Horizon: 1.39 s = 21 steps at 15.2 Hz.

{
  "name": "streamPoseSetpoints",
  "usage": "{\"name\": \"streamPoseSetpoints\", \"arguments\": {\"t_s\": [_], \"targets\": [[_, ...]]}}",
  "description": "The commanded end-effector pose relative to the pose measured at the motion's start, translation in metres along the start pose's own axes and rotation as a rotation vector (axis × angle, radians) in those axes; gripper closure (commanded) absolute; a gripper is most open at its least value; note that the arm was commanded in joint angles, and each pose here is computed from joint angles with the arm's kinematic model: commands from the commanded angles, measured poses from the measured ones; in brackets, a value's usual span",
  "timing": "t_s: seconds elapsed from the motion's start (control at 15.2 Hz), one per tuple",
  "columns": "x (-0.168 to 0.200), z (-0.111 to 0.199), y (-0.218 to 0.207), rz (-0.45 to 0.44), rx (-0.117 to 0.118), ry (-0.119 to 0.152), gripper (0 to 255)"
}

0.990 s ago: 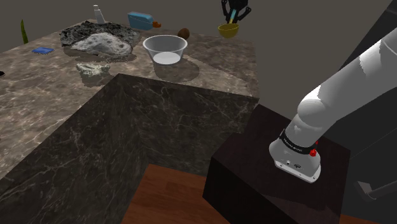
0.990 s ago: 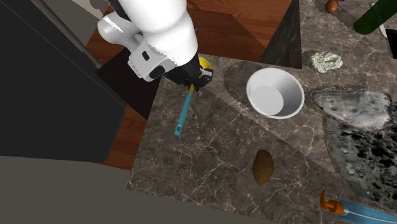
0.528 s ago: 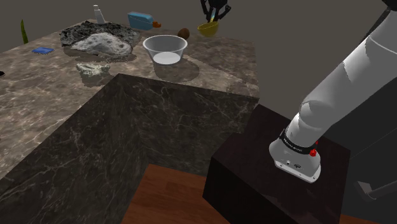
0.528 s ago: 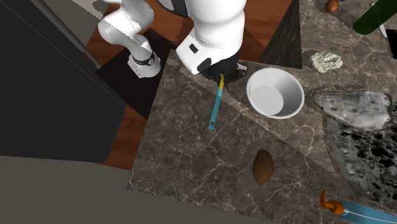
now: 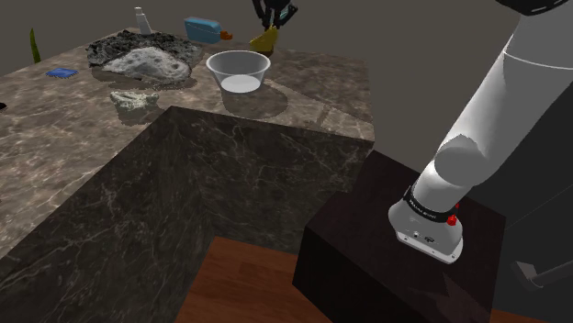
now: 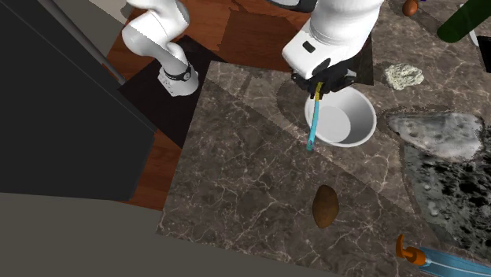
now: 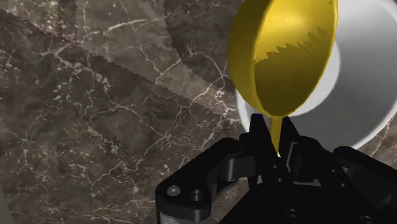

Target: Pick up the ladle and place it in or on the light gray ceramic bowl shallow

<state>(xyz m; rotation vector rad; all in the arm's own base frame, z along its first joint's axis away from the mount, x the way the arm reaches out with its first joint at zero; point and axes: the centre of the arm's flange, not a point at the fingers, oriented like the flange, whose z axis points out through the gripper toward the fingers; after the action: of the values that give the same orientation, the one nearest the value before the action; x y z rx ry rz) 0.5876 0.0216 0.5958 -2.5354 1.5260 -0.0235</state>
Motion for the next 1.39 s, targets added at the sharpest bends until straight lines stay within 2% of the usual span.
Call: {"name": "streamPoseSetpoints", "arguments": {"t_s": [0.0, 0.4, 1.32], "targets": [[-0.008, 0.005, -0.025, 0.001, 0.001, 0.0, 255], [-0.037, 0.017, -0.099, 0.001, 0.001, 0.0, 255], [-0.031, 0.09, -0.086, 0.001, 0.001, 0.0, 255]]}}
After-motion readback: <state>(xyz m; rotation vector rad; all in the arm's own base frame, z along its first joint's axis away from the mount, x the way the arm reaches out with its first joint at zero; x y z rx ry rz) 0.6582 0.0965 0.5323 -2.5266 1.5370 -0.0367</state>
